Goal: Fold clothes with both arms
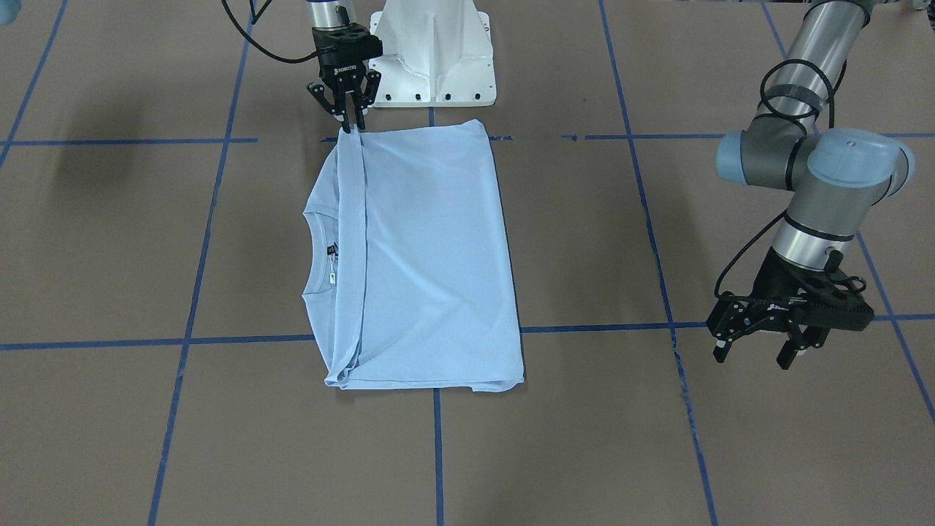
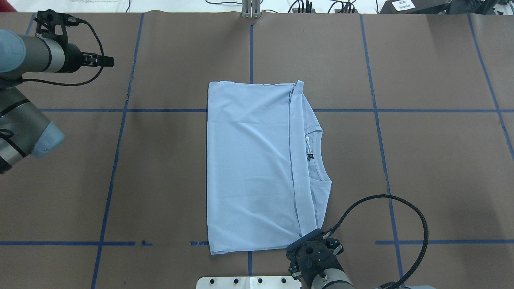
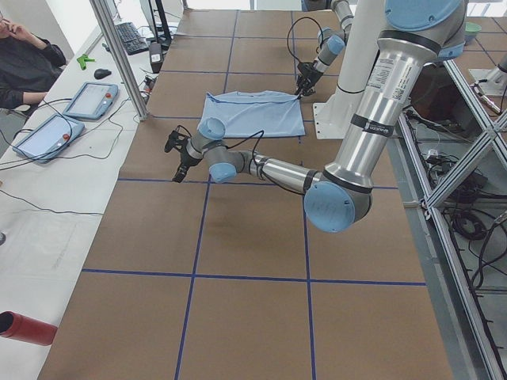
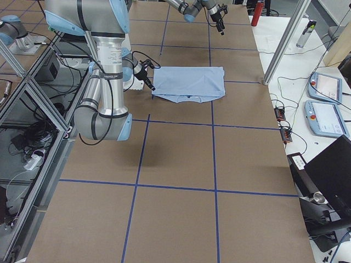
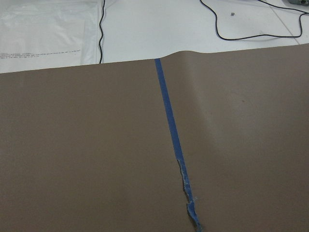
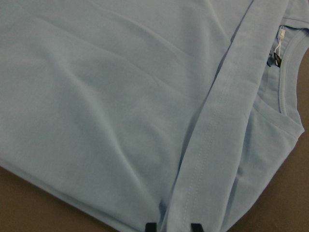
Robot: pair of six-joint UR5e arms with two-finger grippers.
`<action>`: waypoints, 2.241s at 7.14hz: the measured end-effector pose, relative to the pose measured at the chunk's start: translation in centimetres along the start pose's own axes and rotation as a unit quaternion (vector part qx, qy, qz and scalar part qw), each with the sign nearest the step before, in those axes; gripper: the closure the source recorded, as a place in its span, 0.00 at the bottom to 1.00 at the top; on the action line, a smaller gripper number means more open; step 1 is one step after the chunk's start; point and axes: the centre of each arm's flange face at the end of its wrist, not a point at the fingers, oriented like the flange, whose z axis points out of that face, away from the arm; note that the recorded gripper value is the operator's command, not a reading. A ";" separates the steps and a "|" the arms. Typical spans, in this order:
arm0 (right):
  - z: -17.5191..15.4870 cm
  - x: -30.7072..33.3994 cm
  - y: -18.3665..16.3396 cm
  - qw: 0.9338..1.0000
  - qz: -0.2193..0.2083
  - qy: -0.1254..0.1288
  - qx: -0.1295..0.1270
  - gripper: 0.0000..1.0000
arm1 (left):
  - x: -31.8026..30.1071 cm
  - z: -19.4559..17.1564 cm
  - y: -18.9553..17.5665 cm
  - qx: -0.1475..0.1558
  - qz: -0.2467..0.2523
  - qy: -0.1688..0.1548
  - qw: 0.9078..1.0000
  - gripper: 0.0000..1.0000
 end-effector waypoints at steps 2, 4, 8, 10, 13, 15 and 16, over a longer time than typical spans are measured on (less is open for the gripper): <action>-0.1 -0.1 0.1 1.000 -0.004 -0.002 -0.002 0.64 | 0.0 0.0 0.0 0.000 0.000 0.000 1.000 0.00; -0.1 -0.2 0.1 1.000 -0.004 -0.003 -0.002 0.80 | 0.1 0.0 0.0 0.000 -0.002 0.001 1.000 0.00; -0.2 -0.2 -0.2 1.000 -0.002 -0.002 0.002 1.00 | 0.1 -0.1 0.0 0.001 -0.009 0.001 1.000 0.00; -0.3 0.3 -1.3 1.000 0.008 0.000 0.010 1.00 | 0.2 -0.1 0.0 0.001 -0.009 0.002 1.000 0.00; -0.4 4.4 -0.9 0.997 0.072 0.018 0.007 1.00 | 0.2 -0.1 0.0 0.001 -0.009 0.002 1.000 0.00; -0.4 5.8 1.9 0.987 0.157 0.028 -0.007 1.00 | 0.2 0.0 0.0 0.000 -0.009 0.002 1.000 0.00; -0.7 5.4 3.0 0.981 0.191 0.026 -0.009 1.00 | 0.2 0.0 0.0 0.000 -0.009 0.002 1.000 0.00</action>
